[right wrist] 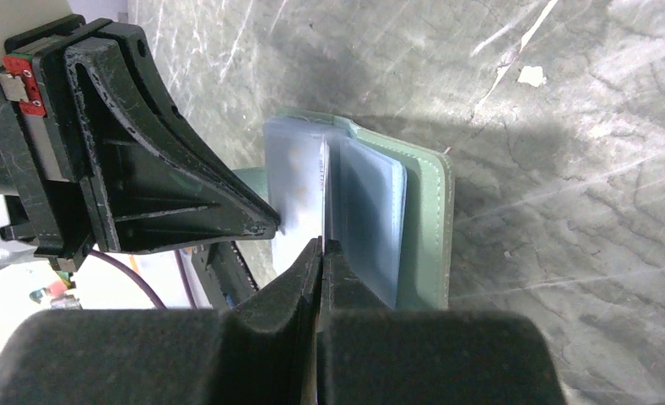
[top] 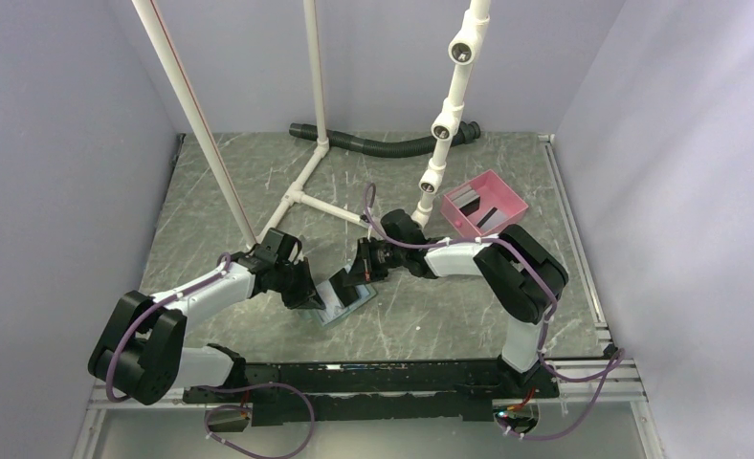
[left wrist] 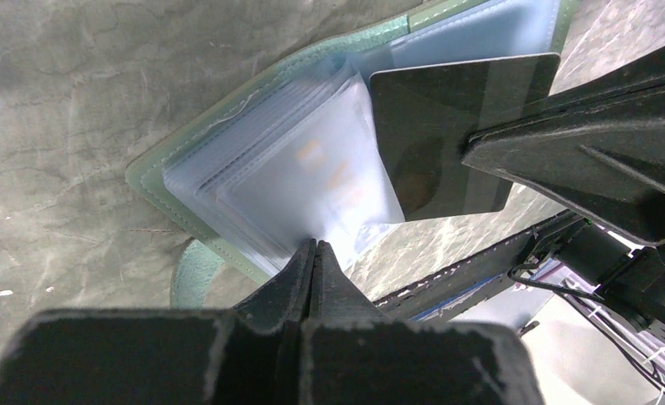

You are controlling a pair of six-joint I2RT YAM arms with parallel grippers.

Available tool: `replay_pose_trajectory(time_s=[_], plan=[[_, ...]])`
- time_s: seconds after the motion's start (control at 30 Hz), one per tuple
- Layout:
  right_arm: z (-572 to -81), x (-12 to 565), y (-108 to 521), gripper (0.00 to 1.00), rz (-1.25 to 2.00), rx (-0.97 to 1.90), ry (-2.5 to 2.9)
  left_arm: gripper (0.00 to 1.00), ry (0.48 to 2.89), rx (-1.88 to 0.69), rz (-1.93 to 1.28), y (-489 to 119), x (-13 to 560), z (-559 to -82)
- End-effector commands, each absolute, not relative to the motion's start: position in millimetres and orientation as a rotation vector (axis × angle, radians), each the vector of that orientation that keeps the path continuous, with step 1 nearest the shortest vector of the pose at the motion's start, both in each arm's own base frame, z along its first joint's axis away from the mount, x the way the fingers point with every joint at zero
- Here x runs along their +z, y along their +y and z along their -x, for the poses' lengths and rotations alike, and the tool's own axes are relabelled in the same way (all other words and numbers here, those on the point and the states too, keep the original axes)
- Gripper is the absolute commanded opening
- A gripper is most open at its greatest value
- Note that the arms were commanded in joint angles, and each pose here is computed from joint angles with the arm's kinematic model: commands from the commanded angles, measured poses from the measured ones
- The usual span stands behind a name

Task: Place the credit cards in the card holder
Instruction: Insert the credit card into the card holder.

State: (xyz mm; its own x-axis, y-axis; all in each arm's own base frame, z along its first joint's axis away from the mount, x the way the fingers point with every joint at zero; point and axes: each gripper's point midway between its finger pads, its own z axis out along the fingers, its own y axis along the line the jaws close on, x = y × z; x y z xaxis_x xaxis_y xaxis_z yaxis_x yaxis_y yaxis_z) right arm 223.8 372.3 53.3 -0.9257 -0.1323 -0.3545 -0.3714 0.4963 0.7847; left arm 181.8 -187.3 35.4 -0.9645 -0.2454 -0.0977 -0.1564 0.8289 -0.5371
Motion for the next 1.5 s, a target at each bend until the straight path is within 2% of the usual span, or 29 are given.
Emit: replay_pose_trajectory(time_s=[0.0,0.6,0.7,0.9,1.1,1.23,1.47], plan=[[-214,46,368,0.00,0.420,1.377,2.554,0.00,2.940,-0.550,0.329,-153,8,-163],[-201,44,386,0.00,0.509,1.515,2.608,0.00,2.927,-0.570,0.319,-155,12,-164],[-205,37,385,0.00,0.530,1.459,2.636,0.05,2.893,-0.599,0.330,-158,24,-168],[-210,35,373,0.20,0.596,1.308,2.650,0.12,2.815,-0.531,0.378,-145,47,-173],[-209,35,369,0.33,0.668,1.250,2.640,0.04,2.829,-0.450,0.457,-135,36,-167],[-209,39,375,0.33,0.723,1.251,2.596,0.00,2.879,-0.458,0.443,-139,23,-165],[-199,36,402,0.23,0.856,1.340,2.558,0.00,2.896,-0.466,0.423,-144,10,-171]])
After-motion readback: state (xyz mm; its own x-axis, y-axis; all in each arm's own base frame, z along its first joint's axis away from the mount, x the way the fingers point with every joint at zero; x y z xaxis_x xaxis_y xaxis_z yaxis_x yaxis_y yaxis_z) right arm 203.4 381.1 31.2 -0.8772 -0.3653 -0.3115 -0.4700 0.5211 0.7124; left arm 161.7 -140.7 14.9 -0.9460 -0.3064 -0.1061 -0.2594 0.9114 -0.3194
